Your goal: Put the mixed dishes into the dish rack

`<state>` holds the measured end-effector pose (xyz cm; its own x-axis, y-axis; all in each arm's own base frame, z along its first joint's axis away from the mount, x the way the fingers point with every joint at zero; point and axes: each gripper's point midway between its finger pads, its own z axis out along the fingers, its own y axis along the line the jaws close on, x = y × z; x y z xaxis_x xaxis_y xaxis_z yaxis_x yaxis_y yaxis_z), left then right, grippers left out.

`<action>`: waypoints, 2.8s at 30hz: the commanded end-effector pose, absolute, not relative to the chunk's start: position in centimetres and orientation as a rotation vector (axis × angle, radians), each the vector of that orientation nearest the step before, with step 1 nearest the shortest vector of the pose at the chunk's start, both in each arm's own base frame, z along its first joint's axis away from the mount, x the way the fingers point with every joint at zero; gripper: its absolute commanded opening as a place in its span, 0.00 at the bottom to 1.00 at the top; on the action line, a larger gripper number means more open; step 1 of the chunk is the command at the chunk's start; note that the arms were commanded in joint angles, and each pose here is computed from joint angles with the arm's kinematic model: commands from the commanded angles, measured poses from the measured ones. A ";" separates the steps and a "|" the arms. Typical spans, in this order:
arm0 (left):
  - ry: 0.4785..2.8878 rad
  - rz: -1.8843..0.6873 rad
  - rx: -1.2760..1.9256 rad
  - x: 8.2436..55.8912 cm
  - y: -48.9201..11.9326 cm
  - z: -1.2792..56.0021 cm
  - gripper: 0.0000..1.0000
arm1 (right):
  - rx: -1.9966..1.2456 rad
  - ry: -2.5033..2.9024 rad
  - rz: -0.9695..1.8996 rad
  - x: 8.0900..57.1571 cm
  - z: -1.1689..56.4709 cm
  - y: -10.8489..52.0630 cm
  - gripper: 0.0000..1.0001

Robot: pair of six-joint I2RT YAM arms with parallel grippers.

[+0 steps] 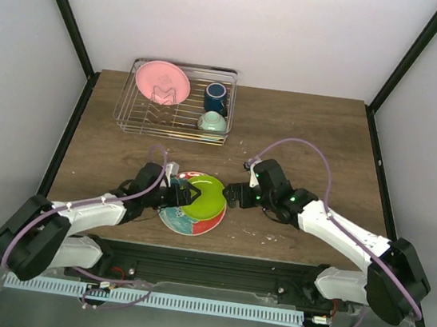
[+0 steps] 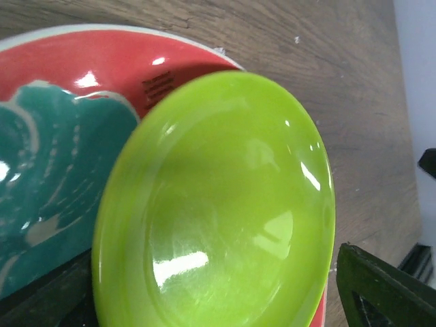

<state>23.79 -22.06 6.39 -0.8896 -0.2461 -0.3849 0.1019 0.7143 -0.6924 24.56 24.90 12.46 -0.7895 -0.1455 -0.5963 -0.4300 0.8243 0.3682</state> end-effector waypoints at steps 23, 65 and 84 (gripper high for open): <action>2.687 -1.003 -0.139 19.7 -20.7 0.2 0.00 | -0.399 2.451 0.637 24.9 12.8 24.8 1.00; 1.844 0.341 0.350 36.8 -8.9 36.1 0.00 | -0.365 2.396 0.564 24.5 11.9 22.4 1.00; 1.568 1.274 0.988 46.8 -9.3 35.2 0.00 | -0.377 2.419 0.534 25.3 9.7 21.2 1.00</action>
